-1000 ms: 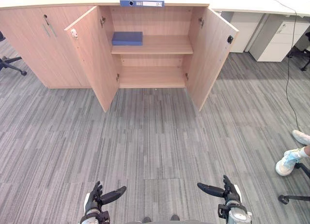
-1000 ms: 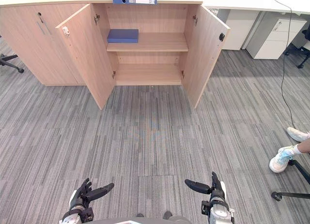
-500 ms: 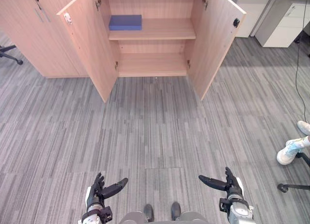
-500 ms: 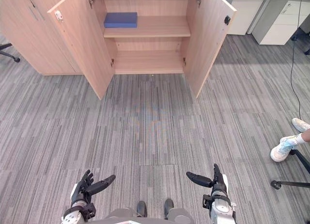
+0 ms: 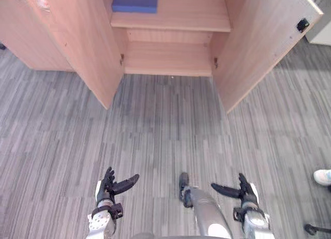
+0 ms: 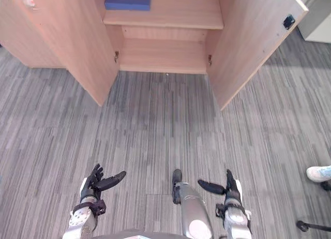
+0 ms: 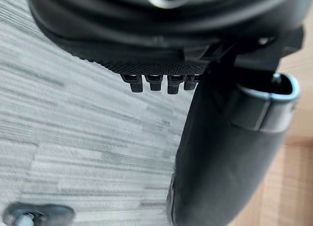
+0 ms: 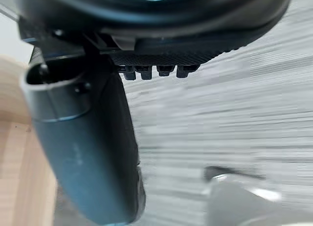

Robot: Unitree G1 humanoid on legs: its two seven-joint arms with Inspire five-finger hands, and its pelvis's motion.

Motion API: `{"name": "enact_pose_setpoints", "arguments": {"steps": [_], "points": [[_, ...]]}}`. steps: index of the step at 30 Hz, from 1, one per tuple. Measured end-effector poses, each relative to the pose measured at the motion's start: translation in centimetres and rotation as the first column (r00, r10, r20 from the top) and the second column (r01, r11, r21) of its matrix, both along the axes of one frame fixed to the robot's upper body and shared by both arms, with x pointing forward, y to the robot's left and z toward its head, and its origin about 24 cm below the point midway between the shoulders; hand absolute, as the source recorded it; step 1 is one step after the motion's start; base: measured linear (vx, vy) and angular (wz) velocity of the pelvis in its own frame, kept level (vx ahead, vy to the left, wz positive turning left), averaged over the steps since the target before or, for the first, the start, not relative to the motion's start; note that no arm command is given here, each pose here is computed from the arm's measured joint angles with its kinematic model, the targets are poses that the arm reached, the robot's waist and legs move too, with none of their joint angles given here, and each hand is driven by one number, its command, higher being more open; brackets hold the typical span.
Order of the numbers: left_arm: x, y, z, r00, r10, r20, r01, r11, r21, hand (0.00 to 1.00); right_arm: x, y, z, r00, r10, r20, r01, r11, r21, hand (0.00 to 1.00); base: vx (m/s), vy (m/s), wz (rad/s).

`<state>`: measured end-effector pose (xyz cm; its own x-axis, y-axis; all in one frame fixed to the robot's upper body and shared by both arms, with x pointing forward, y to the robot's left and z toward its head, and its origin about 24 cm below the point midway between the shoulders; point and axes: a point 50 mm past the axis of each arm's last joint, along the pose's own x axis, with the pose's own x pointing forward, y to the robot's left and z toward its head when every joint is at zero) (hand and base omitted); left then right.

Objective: Walk over to the cabinet, pick up the folder, carry it to the office cabinet, place the folder inside the office cabinet, then close the office cabinet door

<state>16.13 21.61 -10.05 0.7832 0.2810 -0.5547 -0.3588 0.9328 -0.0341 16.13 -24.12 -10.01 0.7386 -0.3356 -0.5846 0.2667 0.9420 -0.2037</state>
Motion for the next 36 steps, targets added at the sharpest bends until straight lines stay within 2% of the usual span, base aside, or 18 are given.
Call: {"name": "enact_pose_setpoints", "arguments": {"steps": [5,9,11,14,17,23,26,27,28,32,36], "points": [[-0.1,0.0,0.2,1.000,0.007,0.022,-0.007,1.000,-0.004,1.00,1.7,1.7,0.4,0.998,0.034,0.057,-0.036,0.999,0.031,1.00,0.62,-0.083,-0.20],[-0.2,-0.1,0.2,1.000,0.008,0.016,-0.008,1.000,-0.010,1.00,3.2,1.6,1.1,0.995,0.005,0.099,-0.009,0.999,0.043,1.00,0.56,0.124,-0.52],[-0.7,0.1,-0.1,1.000,0.020,-0.004,-0.020,1.000,-0.007,1.00,2.6,1.6,0.4,0.997,-0.034,0.064,0.030,0.998,0.061,1.00,0.73,0.333,-0.53],[-0.1,0.2,0.3,0.999,0.028,0.019,-0.028,1.000,-0.002,1.00,2.0,1.6,0.0,0.998,-0.036,0.042,0.033,0.997,0.066,1.00,0.59,0.270,-0.13],[-0.9,0.4,-0.1,0.999,0.030,-0.010,-0.030,1.000,0.002,1.00,1.6,2.3,-0.6,1.000,-0.019,0.009,0.018,0.996,0.085,1.00,0.60,0.205,-0.25],[-0.7,1.5,0.3,1.000,0.025,0.002,-0.025,0.999,0.038,1.00,1.2,3.5,-1.1,0.998,0.058,-0.020,-0.056,0.994,0.089,1.00,0.46,-0.013,0.03],[-1.2,1.8,0.2,0.999,0.028,-0.015,-0.028,0.999,0.046,1.00,-0.6,3.2,-1.8,0.996,0.053,-0.071,-0.047,0.996,0.079,1.00,0.60,-0.181,0.38],[-1.4,0.6,-0.7,0.998,0.034,-0.051,-0.033,0.999,0.003,1.00,-1.3,2.0,-2.3,0.991,0.043,-0.125,-0.037,0.998,0.051,1.00,0.52,-0.141,0.40],[-1.4,0.5,-0.7,0.998,0.031,-0.050,-0.031,1.000,0.000,1.00,-1.4,1.9,-2.3,0.991,0.040,-0.128,-0.033,0.998,0.051,1.00,0.49,-0.153,0.40],[-1.1,-1.0,-0.6,0.999,0.032,-0.020,-0.033,0.999,-0.043,1.00,-1.8,2.4,-1.9,0.995,0.019,-0.094,-0.013,0.998,0.065,1.00,0.41,-0.165,0.21],[-0.4,-1.7,-0.1,1.000,0.007,0.012,-0.006,0.999,-0.053,1.00,-0.6,2.0,-1.1,0.999,-0.017,-0.030,0.019,0.998,0.059,1.00,0.31,-0.026,-0.15]]}}
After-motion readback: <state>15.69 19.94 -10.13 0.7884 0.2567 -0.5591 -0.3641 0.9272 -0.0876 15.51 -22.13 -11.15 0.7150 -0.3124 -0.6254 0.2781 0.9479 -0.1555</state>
